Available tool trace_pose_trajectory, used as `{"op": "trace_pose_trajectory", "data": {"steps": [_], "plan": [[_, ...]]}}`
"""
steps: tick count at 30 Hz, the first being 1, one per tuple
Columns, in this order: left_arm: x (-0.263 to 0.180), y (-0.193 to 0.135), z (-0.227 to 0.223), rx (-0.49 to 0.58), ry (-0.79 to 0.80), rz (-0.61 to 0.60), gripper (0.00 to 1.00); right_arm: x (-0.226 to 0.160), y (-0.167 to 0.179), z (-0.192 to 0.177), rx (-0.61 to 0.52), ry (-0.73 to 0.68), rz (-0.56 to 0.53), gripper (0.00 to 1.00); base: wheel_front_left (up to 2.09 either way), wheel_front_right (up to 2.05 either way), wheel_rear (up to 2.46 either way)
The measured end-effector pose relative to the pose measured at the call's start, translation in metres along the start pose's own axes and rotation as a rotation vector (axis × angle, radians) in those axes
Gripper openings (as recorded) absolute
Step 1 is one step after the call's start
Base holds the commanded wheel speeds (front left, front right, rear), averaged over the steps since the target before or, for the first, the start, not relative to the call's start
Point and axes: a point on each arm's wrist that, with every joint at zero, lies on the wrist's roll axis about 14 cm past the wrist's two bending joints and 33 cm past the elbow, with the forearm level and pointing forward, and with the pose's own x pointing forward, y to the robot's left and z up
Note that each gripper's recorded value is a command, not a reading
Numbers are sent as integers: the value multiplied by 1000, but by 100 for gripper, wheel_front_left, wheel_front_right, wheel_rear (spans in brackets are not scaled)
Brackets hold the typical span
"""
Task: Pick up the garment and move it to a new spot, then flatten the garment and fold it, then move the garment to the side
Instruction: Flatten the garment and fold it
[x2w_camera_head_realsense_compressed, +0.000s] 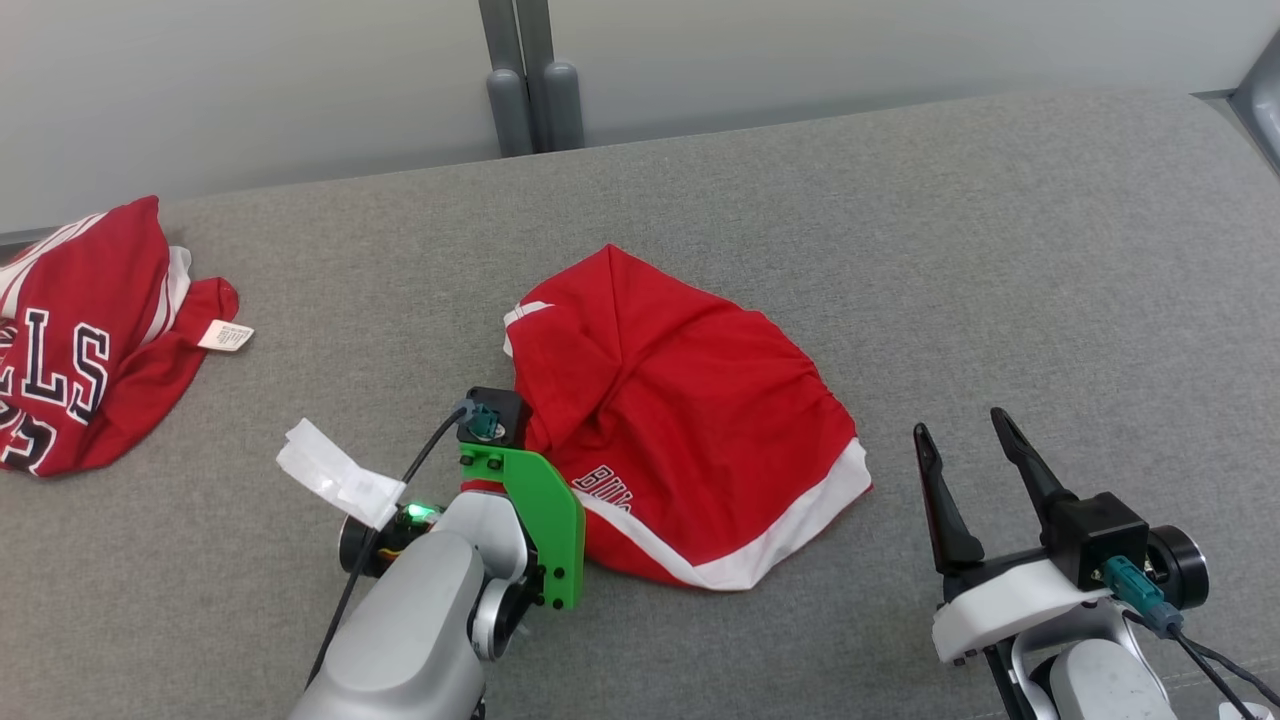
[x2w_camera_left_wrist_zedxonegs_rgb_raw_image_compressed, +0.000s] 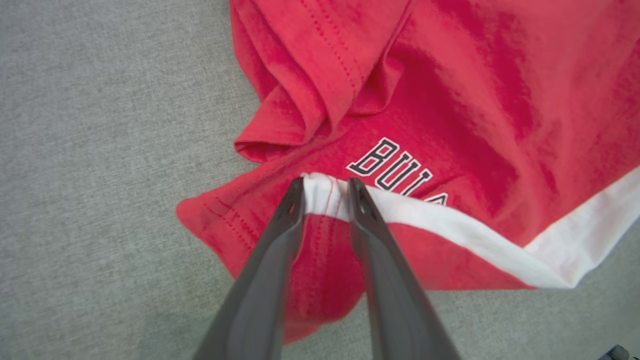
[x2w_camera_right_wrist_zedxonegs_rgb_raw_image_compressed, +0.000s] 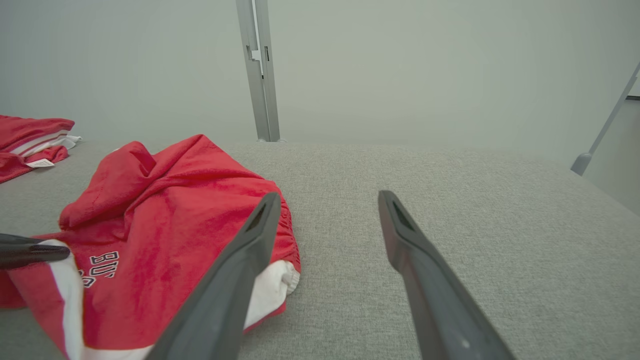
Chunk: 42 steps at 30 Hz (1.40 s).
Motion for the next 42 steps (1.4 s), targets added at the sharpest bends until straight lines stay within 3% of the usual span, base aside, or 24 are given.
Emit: {"op": "trace_pose_trajectory", "data": {"steps": [1,2,3,11,19,24,31,42], "plan": [[0,0,1,2,-3,0,35,0,0,0,0,0,0,100,0,0,0],[0,0,1,4,-4,0,21,0,0,0,0,0,1,100,0,0,0],[0,-1,1,4,-5,-1,0,0,0,0,0,0,1,100,0,0,0],[-5,-1,16,-19,-109,-17,0,2,0,1,-1,-5,0,100,0,0,0],[-30,22,13,-150,-299,21,0,3,-12,-8,-28,23,-31,100,0,0,0],[-49,40,-2,-221,-351,77,0,2,-14,-32,-39,103,-29,100,0,0,0],[-64,52,-19,-342,-381,136,0,3,5,-72,-9,231,31,100,0,0,0],[-71,71,-31,-383,-378,198,0,19,42,-93,21,301,144,100,0,0,0]]}}
